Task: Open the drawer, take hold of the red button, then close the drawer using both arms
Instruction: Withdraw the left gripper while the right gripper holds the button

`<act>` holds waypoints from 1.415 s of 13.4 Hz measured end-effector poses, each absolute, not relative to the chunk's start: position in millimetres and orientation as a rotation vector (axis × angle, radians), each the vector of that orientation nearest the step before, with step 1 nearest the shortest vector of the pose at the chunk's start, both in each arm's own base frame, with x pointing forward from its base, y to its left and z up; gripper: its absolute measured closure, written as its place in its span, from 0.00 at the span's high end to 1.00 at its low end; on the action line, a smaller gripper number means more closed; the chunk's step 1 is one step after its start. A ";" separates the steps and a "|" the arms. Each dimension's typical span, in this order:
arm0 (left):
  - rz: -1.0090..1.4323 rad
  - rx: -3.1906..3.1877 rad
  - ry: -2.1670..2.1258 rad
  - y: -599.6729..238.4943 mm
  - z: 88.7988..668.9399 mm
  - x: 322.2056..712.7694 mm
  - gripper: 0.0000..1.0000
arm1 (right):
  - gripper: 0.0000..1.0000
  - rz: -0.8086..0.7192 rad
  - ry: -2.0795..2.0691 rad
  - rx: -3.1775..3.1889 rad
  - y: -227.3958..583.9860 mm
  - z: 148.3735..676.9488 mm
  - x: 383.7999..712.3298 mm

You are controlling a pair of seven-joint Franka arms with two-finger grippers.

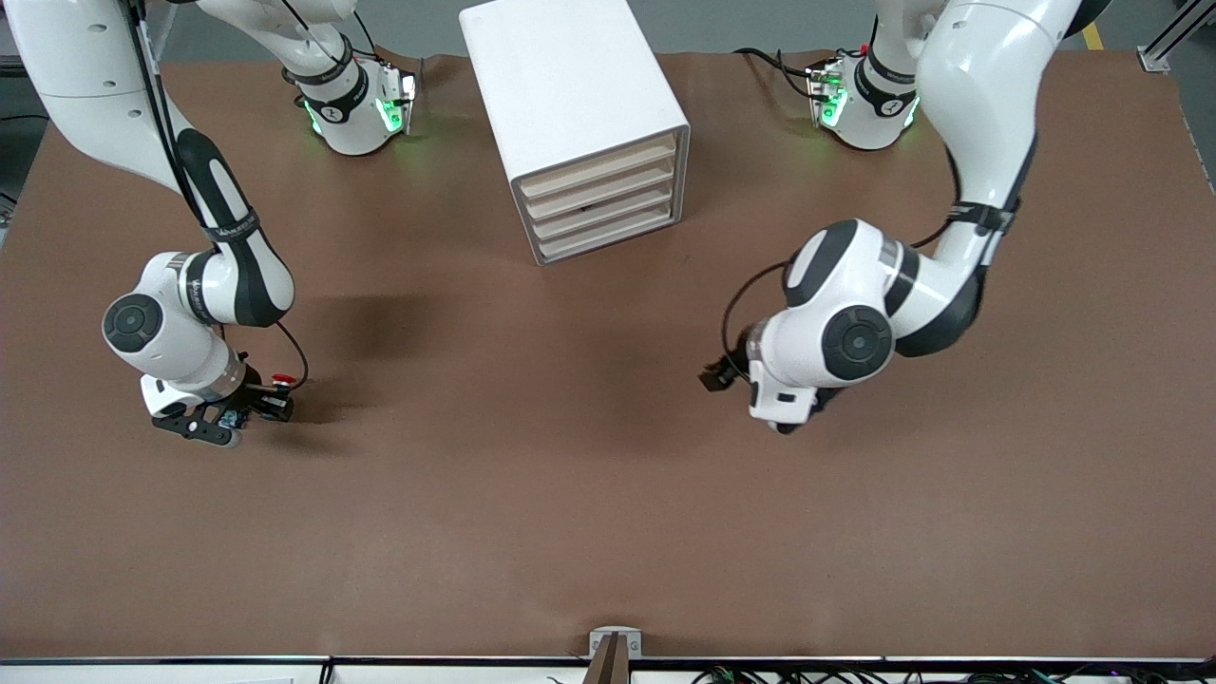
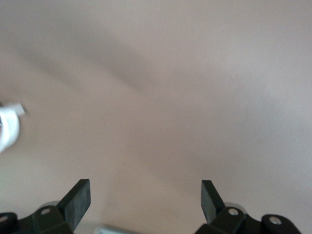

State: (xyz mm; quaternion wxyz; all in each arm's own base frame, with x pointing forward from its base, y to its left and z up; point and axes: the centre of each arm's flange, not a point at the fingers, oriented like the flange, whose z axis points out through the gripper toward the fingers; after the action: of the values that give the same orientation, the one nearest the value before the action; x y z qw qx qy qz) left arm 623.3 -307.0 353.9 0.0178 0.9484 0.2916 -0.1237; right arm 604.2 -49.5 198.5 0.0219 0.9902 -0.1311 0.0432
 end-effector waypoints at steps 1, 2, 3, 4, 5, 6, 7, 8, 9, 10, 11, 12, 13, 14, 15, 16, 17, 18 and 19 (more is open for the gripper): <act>-0.313 2.978 0.839 -292.4 368.2 631.6 1.00 | 0.41 0.136 -0.406 3.068 -49.5 196.0 604.1; -0.259 2.988 0.797 -275.6 384.2 639.0 1.00 | 0.41 0.143 -0.407 3.068 -50.1 193.8 604.5; -0.209 2.987 0.779 -254.2 402.4 646.8 1.00 | 0.41 0.146 -0.409 3.068 -51.1 191.6 604.8; -0.164 2.982 0.775 -227.4 422.0 654.1 1.00 | 0.41 0.148 -0.412 3.068 -52.1 189.6 605.3; -0.132 2.981 0.771 -196.2 441.9 659.4 1.00 | 0.41 0.146 -0.413 3.068 -52.9 187.6 605.4; -0.110 2.986 0.754 -164.2 460.6 661.9 1.00 | 0.41 0.144 -0.414 3.068 -53.1 186.4 605.4; -0.096 2.994 0.735 -137.2 476.9 661.7 1.00 | 0.41 0.144 -0.414 3.068 -53.1 186.3 605.6; -0.087 3.002 0.726 -114.9 491.7 659.4 1.00 | 0.41 0.146 -0.414 3.068 -53.0 186.8 606.2; -0.080 3.009 0.718 -97.8 504.9 655.9 1.00 | 0.41 0.148 -0.414 3.069 -52.7 187.2 606.7; -0.063 3.015 0.701 -86.6 517.4 652.5 1.00 | 0.41 0.147 -0.413 3.069 -52.2 186.9 606.8; -0.048 3.024 0.675 -80.4 529.5 648.0 1.00 | 0.41 0.146 -0.411 3.070 -51.5 186.3 606.8; -0.052 3.038 0.646 -78.9 539.7 641.6 1.00 | 0.41 0.146 -0.409 3.071 -50.5 185.8 607.0; -0.062 3.053 0.611 -79.5 548.4 635.1 1.00 | 0.41 0.145 -0.408 3.072 -49.6 185.6 607.2; -0.058 3.065 0.577 -79.0 557.1 629.9 1.00 | 0.41 0.147 -0.407 3.073 -49.0 185.8 607.6; -0.036 3.073 0.535 -75.8 567.2 626.1 1.00 | 0.41 0.151 -0.407 3.074 -48.5 186.6 608.7; -0.004 3.085 0.466 -72.0 579.7 621.5 1.00 | 0.41 0.157 -0.406 3.075 -47.6 187.7 610.4; 0.021 3.103 0.385 -68.2 593.0 615.0 1.00 | 0.41 0.161 -0.407 3.075 -46.9 188.1 612.2; 0.031 3.124 0.312 -63.3 604.4 607.1 1.00 | 0.41 0.162 -0.409 3.075 -46.7 187.2 613.5; 0.033 3.145 0.255 -57.5 614.2 598.0 1.00 | 0.41 0.161 -0.412 3.075 -46.6 185.2 614.7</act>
State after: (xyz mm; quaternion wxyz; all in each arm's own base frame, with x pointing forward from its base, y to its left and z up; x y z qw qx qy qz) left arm 598.0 -57.5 614.2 -0.0071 0.9967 0.0807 0.0105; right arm 614.7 -46.6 185.2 0.0174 0.9897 -0.1326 0.0518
